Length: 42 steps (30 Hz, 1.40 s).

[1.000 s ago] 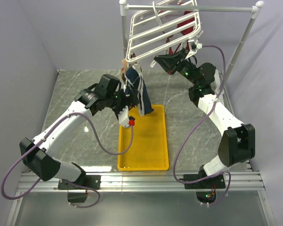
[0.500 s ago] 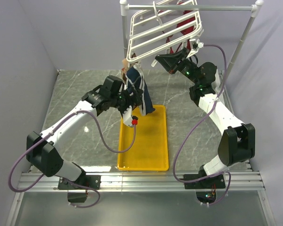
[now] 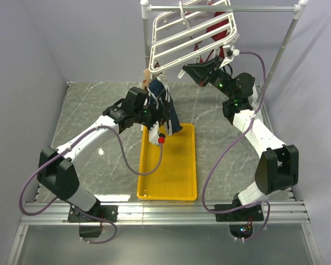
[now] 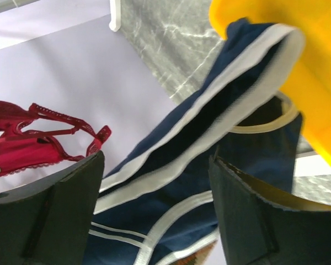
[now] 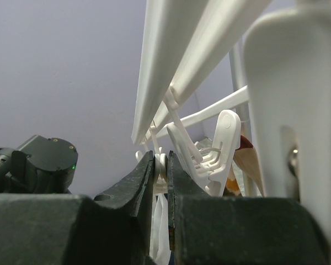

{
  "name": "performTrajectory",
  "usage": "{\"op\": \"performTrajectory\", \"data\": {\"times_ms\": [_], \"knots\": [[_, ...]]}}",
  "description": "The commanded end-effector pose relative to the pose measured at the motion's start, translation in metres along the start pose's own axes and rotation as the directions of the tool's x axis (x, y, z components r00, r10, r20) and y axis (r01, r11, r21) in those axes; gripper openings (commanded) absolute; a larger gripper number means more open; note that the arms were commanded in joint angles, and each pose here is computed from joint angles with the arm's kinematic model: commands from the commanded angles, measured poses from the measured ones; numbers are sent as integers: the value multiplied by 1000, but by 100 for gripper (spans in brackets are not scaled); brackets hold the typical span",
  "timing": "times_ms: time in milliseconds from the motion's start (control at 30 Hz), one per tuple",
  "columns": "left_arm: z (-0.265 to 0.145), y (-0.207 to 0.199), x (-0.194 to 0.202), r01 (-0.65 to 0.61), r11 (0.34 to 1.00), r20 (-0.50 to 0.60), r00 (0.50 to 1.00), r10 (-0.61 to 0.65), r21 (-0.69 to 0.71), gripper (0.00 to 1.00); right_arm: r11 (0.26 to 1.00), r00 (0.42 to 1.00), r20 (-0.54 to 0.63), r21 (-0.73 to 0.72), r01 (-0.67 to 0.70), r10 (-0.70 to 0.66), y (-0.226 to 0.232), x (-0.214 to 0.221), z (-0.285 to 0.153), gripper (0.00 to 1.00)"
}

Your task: Clip the underwear to the hanger

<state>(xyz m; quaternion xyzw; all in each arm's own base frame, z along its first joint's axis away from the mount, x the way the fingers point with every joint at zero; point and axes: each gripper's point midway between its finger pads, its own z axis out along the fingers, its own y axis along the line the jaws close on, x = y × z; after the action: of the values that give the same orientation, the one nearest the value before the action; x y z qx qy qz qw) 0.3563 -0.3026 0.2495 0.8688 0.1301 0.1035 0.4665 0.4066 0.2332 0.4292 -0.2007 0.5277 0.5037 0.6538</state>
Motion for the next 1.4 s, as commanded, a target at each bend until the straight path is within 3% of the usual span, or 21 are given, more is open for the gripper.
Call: {"op": "performTrajectory", "data": {"times_ms": [0, 267, 533, 667, 867, 1367], "knots": [[-2, 55, -1, -496, 865, -36, 868, 495, -76, 81, 999, 996, -84, -13, -29, 27, -8, 21, -2, 0], [-5, 79, 0, -487, 865, -45, 873, 486, -118, 64, 1000, 996, -89, -15, -21, 20, -8, 22, -4, 0], [-4, 78, -7, -455, 886, 1, 890, 457, -94, 38, 1000, 996, -90, -11, -26, 25, -10, 23, -2, 0], [0, 77, 2, -445, 894, -13, 896, 445, -61, 38, 1000, 995, -91, -8, -29, 28, -11, 23, -2, 0], [5, 72, 6, -459, 887, -21, 888, 459, -38, 52, 999, 995, -91, -8, -34, 33, -12, 23, -1, 0], [24, 65, 3, -456, 890, -2, 890, 456, 6, 53, 999, 995, -92, -11, -41, 40, -11, 24, 0, 0]]}}
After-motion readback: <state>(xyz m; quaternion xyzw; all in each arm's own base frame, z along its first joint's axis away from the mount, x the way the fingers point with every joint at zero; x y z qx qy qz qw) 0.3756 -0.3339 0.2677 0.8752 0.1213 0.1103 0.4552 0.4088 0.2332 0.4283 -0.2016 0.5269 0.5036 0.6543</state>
